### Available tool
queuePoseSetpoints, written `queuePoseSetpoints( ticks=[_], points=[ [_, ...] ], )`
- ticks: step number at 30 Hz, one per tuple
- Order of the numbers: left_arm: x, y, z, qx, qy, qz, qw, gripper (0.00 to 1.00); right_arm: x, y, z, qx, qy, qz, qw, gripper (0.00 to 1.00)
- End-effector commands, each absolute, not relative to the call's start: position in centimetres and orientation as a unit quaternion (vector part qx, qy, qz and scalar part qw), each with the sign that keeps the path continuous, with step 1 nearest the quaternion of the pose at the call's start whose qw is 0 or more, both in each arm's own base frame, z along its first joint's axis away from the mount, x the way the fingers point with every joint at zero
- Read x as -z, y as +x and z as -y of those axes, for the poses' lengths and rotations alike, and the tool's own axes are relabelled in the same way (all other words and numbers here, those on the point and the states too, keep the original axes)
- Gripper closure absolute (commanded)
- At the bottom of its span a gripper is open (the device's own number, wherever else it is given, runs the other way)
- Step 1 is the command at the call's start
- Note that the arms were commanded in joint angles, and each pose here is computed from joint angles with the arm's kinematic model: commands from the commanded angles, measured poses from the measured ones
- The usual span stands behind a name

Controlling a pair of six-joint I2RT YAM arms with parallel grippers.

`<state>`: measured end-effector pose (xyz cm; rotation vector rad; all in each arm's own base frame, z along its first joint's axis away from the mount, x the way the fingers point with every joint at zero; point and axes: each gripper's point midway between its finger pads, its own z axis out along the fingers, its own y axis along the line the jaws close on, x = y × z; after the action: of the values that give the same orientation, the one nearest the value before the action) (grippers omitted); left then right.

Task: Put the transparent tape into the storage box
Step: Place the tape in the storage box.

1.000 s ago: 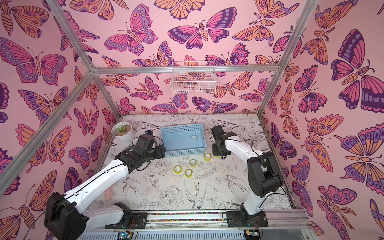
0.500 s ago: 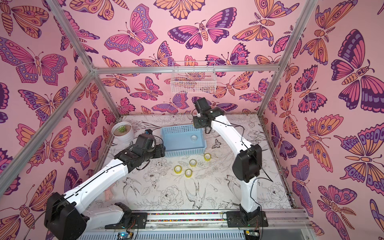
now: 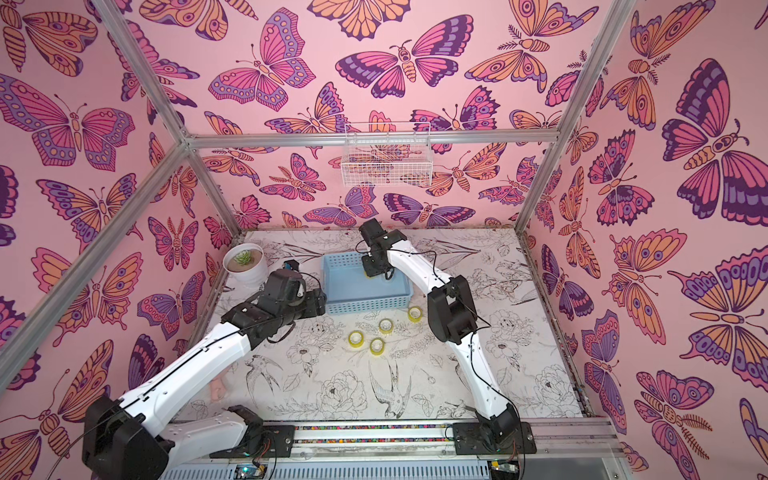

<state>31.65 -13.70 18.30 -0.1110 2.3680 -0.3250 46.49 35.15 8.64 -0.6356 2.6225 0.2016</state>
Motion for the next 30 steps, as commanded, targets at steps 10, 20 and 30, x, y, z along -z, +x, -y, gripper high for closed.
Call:
queuePoseSetpoints(
  ticks=[10, 20, 30],
  points=[
    [-16.8, 31.3, 12.8, 0.123, -0.049, -0.932, 0.339, 0.21, -5.3, 47.7, -35.7, -0.047, -0.244, -0.946, 0.210, 1.00],
    [-16.6, 31.3, 12.5, 0.121, -0.054, -0.932, 0.337, 0.19, -4.7, 48.0, -35.0, -0.028, -0.239, -0.948, 0.209, 0.73],
    [-16.6, 30.9, 12.2, 0.121, -0.053, -0.931, 0.339, 0.18, -8.6, 48.8, -35.7, -0.047, -0.235, -0.939, 0.249, 0.68]
  ],
)
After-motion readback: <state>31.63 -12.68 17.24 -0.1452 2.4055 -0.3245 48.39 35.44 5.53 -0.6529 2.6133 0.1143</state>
